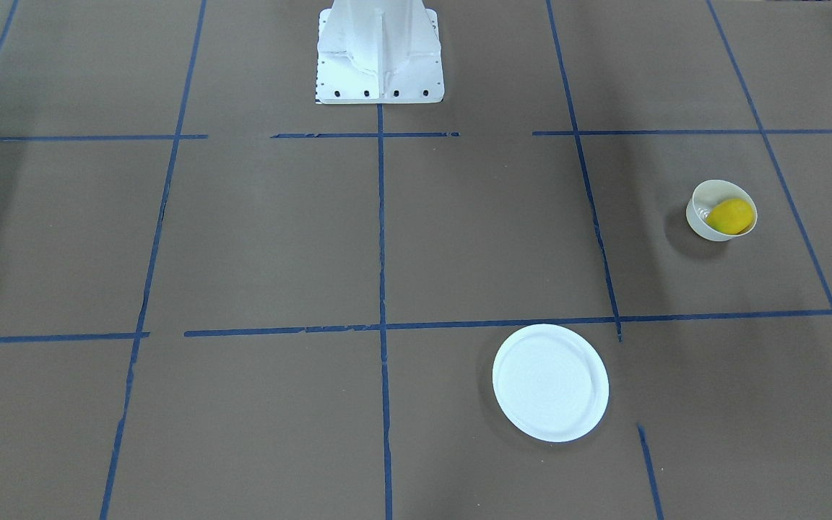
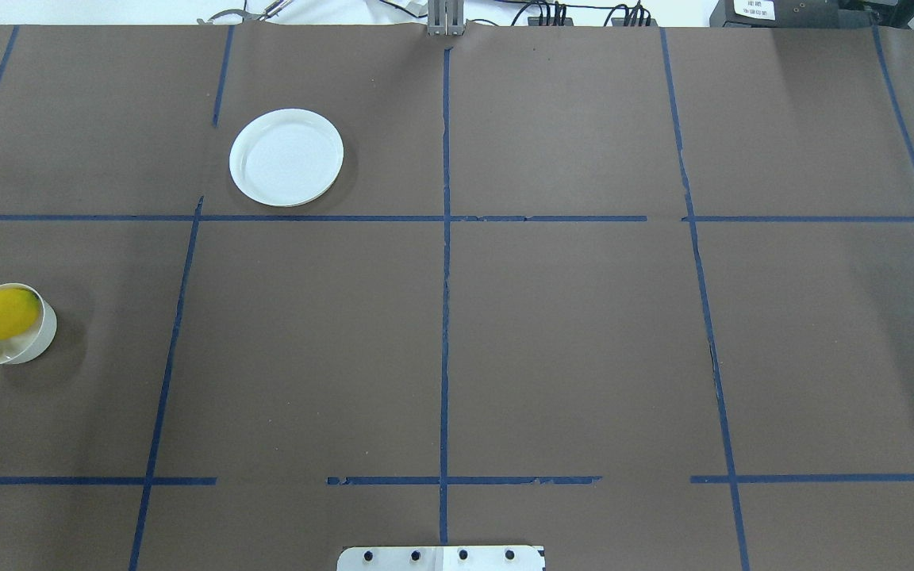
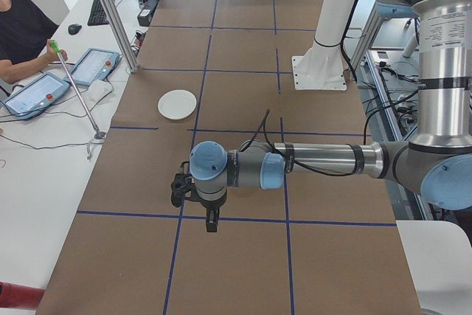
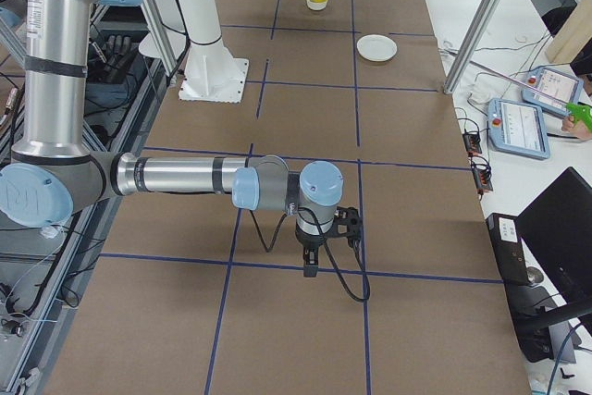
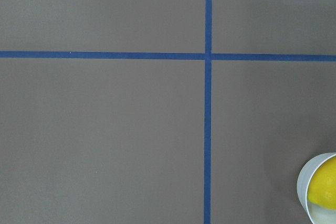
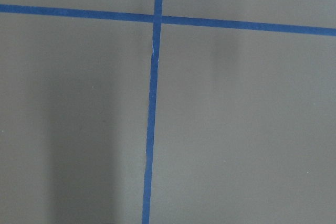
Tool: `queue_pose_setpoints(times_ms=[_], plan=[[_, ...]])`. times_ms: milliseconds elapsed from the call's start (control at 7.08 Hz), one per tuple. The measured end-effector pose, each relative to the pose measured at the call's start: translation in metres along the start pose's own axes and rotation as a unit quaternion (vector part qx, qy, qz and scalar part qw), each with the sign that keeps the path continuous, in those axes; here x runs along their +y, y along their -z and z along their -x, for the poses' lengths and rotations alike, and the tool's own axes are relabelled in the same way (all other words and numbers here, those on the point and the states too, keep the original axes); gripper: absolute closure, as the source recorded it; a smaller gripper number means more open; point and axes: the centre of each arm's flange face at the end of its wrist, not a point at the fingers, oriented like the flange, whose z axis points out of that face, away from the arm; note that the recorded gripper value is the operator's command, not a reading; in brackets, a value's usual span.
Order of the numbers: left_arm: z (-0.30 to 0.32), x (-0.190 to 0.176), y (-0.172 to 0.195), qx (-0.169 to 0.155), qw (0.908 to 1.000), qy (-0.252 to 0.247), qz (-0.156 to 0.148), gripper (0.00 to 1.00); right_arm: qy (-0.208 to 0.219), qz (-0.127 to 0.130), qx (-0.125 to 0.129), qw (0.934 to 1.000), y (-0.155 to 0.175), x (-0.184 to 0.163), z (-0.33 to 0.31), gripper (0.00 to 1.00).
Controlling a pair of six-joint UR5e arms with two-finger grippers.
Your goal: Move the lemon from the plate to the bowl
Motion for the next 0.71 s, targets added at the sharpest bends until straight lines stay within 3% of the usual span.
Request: queue_pose_setpoints(times_ms=[707], plan=[[-0.0026, -0.0038, 0.0027, -0.001, 1.0, -0.003, -0.003, 0.0, 0.0, 0.0, 0.0, 1.0, 0.0, 0.0, 0.0, 0.0]])
